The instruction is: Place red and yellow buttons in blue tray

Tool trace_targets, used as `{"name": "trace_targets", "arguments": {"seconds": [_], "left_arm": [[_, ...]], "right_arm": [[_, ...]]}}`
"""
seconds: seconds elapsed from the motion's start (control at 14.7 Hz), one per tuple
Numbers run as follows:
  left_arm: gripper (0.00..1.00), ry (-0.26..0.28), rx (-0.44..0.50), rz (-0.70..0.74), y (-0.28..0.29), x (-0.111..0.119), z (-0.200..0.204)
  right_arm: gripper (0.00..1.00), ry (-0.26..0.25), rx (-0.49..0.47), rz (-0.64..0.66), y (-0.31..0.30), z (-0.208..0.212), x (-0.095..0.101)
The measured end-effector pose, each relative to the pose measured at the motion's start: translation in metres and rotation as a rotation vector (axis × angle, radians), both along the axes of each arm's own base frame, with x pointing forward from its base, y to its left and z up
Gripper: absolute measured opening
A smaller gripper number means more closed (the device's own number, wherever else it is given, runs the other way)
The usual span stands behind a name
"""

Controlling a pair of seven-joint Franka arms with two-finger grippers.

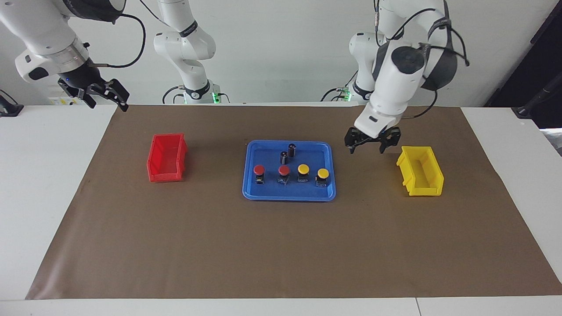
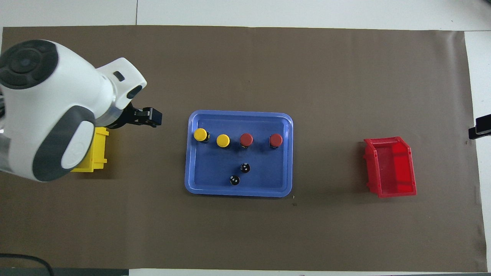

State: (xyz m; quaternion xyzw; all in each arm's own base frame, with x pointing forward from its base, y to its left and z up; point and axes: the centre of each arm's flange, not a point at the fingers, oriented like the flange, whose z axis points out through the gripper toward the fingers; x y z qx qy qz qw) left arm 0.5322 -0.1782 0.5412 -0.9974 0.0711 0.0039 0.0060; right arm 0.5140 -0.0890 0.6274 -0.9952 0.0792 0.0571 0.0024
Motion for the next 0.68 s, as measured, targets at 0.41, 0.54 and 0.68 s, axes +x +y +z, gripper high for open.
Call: {"name": "trace_targets", "arguments": {"seconds": [0.41,0.54,0.68], "left_arm": [[1.00,0.016,-0.004,-0.047,0.101,-0.014,0.089],[1.00,0.010,-0.006,-0.073,0.117,-0.013,0.099],[1.00,0.010,-0.006,-0.075,0.123,-0.011,0.098]], "right_arm": [[1.00,0.000,0.000,0.000,0.000,0.000,0.000],[1.00,0.000,0.000,0.000,0.000,0.000,0.000],[1.00,0.000,0.000,0.000,0.000,0.000,0.000]]}}
